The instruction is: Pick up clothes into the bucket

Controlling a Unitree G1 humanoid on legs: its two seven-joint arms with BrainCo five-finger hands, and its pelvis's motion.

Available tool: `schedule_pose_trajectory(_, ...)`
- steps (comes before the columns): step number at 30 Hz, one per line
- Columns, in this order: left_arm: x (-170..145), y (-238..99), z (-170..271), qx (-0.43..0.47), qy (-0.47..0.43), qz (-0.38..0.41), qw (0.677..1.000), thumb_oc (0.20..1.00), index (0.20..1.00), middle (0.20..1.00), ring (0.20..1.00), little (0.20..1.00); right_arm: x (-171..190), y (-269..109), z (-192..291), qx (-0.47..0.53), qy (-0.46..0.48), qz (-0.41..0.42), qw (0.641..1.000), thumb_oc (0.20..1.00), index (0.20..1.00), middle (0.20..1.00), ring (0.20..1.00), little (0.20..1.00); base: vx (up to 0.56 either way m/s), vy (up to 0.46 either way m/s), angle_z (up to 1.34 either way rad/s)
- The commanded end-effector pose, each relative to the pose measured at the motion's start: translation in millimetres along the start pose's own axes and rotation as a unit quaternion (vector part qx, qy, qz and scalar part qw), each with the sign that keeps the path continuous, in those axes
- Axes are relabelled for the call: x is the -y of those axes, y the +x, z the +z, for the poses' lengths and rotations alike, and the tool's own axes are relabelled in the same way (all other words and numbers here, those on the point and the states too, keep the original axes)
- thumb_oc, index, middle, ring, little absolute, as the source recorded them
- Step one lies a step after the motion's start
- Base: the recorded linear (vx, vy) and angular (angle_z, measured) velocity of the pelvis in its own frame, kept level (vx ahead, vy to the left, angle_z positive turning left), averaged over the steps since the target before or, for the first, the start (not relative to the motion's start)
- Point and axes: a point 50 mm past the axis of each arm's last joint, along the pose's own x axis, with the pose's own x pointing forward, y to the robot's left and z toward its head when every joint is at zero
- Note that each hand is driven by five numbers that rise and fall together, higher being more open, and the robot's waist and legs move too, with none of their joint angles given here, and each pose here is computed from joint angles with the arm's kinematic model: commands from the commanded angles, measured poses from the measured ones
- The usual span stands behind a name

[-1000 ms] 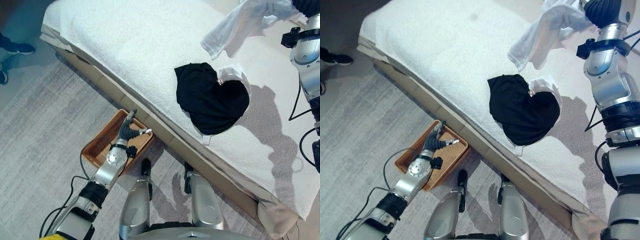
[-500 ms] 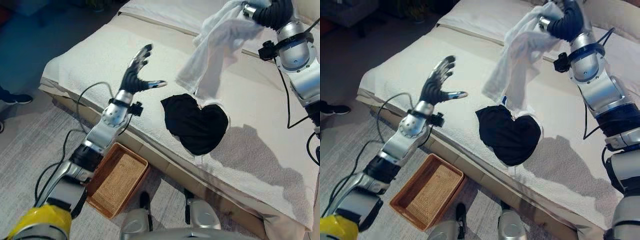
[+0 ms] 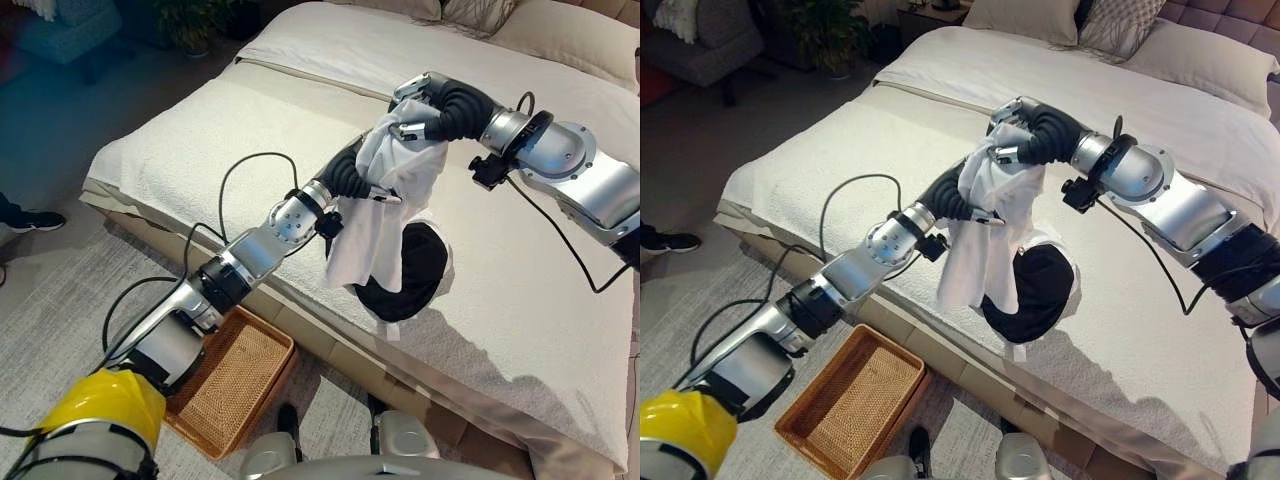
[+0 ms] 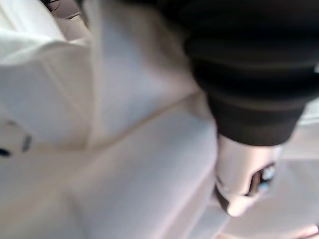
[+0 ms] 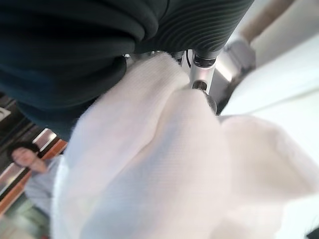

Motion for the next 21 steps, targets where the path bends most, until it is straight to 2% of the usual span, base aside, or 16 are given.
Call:
schedule_pose_trajectory(1, 9.4, 14.0, 10.0, 0.011, -0.031, -0.022, 0.999, 1.000, 1.000, 1.000, 1.000, 1.000, -0.6, 2.1, 28.1, 0.074, 0.039, 0.011, 0.996, 0.200, 0.200, 0.200, 0.200, 0.200, 0.00, 0.000, 0.00)
schedule_pose_trajectory(5, 28.5, 18.4, 10.0, -0.003, -0.068, -0.065, 0.996, 1.000, 1.000, 1.000, 1.000, 1.000, -11.6, 2.9, 29.7, 0.092, 0.092, 0.028, 0.991, 0.200, 0.200, 0.200, 0.200, 0.200, 0.00, 0.000, 0.00)
schedule_pose_trajectory(6, 30.5, 18.1, 9.6, -0.006, -0.085, -0.070, 0.994, 0.746, 0.746, 0.746, 0.746, 0.746, -13.7, 3.3, 30.0, 0.096, 0.101, 0.029, 0.990, 0.200, 0.200, 0.200, 0.200, 0.200, 0.00, 0.000, 0.00)
schedule_pose_trajectory(7, 34.7, 16.5, 8.8, -0.014, -0.119, -0.092, 0.989, 0.269, 0.269, 0.269, 0.269, 0.269, -15.9, 3.9, 31.2, 0.103, 0.109, 0.029, 0.988, 0.200, 0.200, 0.200, 0.200, 0.200, 0.00, 0.000, 0.00)
schedule_pose_trajectory(8, 38.3, 14.1, 6.8, -0.022, -0.142, -0.106, 0.984, 0.200, 0.200, 0.200, 0.200, 0.200, -16.6, 4.3, 31.3, 0.105, 0.111, 0.028, 0.988, 0.200, 0.200, 0.200, 0.200, 0.200, 0.00, 0.000, 0.00)
schedule_pose_trajectory(11, 36.3, 9.4, 4.7, -0.033, -0.156, -0.126, 0.979, 0.200, 0.200, 0.200, 0.200, 0.200, -15.8, 5.0, 30.1, 0.106, 0.110, 0.018, 0.988, 0.200, 0.200, 0.200, 0.200, 0.200, 0.00, 0.000, 0.00)
schedule_pose_trajectory(12, 34.5, 6.3, 2.7, -0.037, -0.165, -0.129, 0.977, 0.200, 0.200, 0.200, 0.200, 0.200, -15.5, 5.0, 29.1, 0.106, 0.109, 0.014, 0.988, 0.420, 0.420, 0.420, 0.420, 0.420, 0.00, 0.000, 0.00)
schedule_pose_trajectory(13, 30.5, 1.5, -0.6, -0.044, -0.171, -0.130, 0.976, 0.200, 0.200, 0.200, 0.200, 0.200, -13.2, 4.5, 28.1, 0.103, 0.097, 0.002, 0.990, 1.000, 1.000, 1.000, 1.000, 1.000, 0.00, 0.000, 0.00)
schedule_pose_trajectory(19, -0.2, -27.3, -19.6, -0.067, -0.167, -0.087, 0.980, 0.200, 0.200, 0.200, 0.200, 0.200, 1.2, -8.5, 9.8, 0.077, 0.084, -0.077, 0.990, 1.000, 1.000, 1.000, 1.000, 1.000, -0.01, -0.008, 0.03)
schedule_pose_trajectory(21, -24.0, -54.5, -36.5, -0.089, -0.180, -0.035, 0.979, 0.200, 0.200, 0.200, 0.200, 0.200, 7.8, -25.5, -8.4, 0.056, 0.111, -0.124, 0.985, 1.000, 1.000, 1.000, 1.000, 1.000, -0.01, -0.013, 0.08)
